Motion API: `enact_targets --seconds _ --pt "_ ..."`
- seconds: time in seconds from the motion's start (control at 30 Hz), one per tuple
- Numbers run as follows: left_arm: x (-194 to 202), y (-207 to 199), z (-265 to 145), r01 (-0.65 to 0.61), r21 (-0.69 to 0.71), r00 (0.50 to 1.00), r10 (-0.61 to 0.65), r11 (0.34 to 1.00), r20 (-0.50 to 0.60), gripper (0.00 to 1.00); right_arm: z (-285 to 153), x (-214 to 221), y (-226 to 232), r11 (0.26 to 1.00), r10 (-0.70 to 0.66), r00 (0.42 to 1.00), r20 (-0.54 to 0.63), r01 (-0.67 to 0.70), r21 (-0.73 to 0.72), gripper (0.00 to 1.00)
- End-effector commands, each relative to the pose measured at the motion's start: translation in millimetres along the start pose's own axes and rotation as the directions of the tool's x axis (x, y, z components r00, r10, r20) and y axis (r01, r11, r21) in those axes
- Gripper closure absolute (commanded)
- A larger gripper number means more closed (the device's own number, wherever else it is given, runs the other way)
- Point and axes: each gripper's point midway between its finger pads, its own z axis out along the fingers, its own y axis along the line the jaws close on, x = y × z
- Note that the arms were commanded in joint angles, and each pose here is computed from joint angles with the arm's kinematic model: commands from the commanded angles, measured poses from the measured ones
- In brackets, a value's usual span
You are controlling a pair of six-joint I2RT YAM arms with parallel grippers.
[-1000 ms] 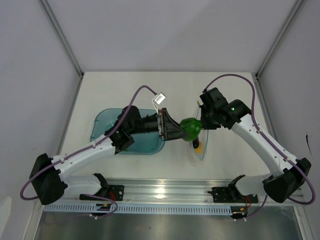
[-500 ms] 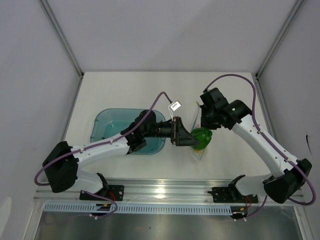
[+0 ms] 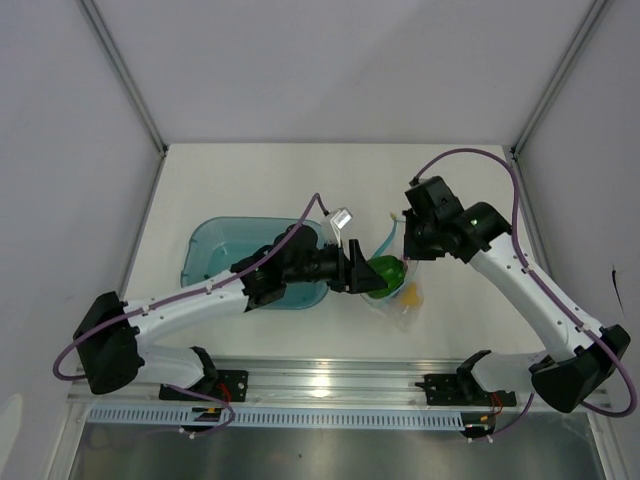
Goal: Place the food in the zip-top bag and seal the zipper
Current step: Place the fake vegetable in the zipper food storage bag.
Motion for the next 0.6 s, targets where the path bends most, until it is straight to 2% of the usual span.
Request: enact_targets --seconds 0.0,0.07,0.13,0.2,0.27,0.3,0.4,0.53,0.57 --pt "-17.1 13.3 -9.9 0.007 -0.165 0.997 0.006 0.986 0.078 0.99 -16.8 -9.9 6.6 0.999 0.032 0.998 0.048 -0.03 -0.045 1.0" --pt "-17.1 16.2 -7.0 0.019 -0.196 0.998 -0.008 0.98 0.059 1.0 -16.3 -9.4 9.5 0.998 0.031 0.999 0.044 -0.028 -0.058 1.0" --pt "-30.9 -4.3 -1.5 -0.043 -0.179 0.998 0.051 0.983 0.038 1.0 -16.1 -9.7 13.4 0.997 0.028 0.999 0.045 -0.025 -0.072 1.0" --pt "-25.3 -3.6 8.2 -0.064 -0.214 0.998 0.059 0.975 -0.029 0.99 -15.7 -9.1 16.4 0.996 0.026 0.999 0.041 -0.023 -0.084 1.0" --pt "-26.6 -14.5 13.6 -0.085 -0.173 0.996 0.08 0.981 -0.035 0.97 -15.5 -9.4 16.7 0.996 0.022 0.999 0.041 -0.018 -0.083 1.0" --pt "-27.7 -17.9 13.6 -0.092 -0.16 0.996 0.089 0.983 -0.028 0.79 -16.0 -8.7 15.7 0.997 0.023 0.999 0.04 -0.019 -0.078 1.0" --pt "-27.3 -20.7 11.0 -0.132 -0.16 0.991 0.131 0.978 -0.015 0.57 -18.2 -9.2 12.4 0.997 0.022 0.999 0.045 -0.019 -0.069 1.0" --pt "-26.4 -11.3 5.5 -0.151 -0.214 0.989 0.15 0.965 -0.021 0.45 -18.1 -9.6 11.5 0.998 0.022 0.999 0.046 -0.019 -0.067 1.0" --pt "-28.0 -7.6 3.7 -0.149 -0.236 0.988 0.151 0.96 -0.012 0.45 -18.5 -9.8 11.4 0.997 0.023 0.999 0.047 -0.02 -0.068 1.0"
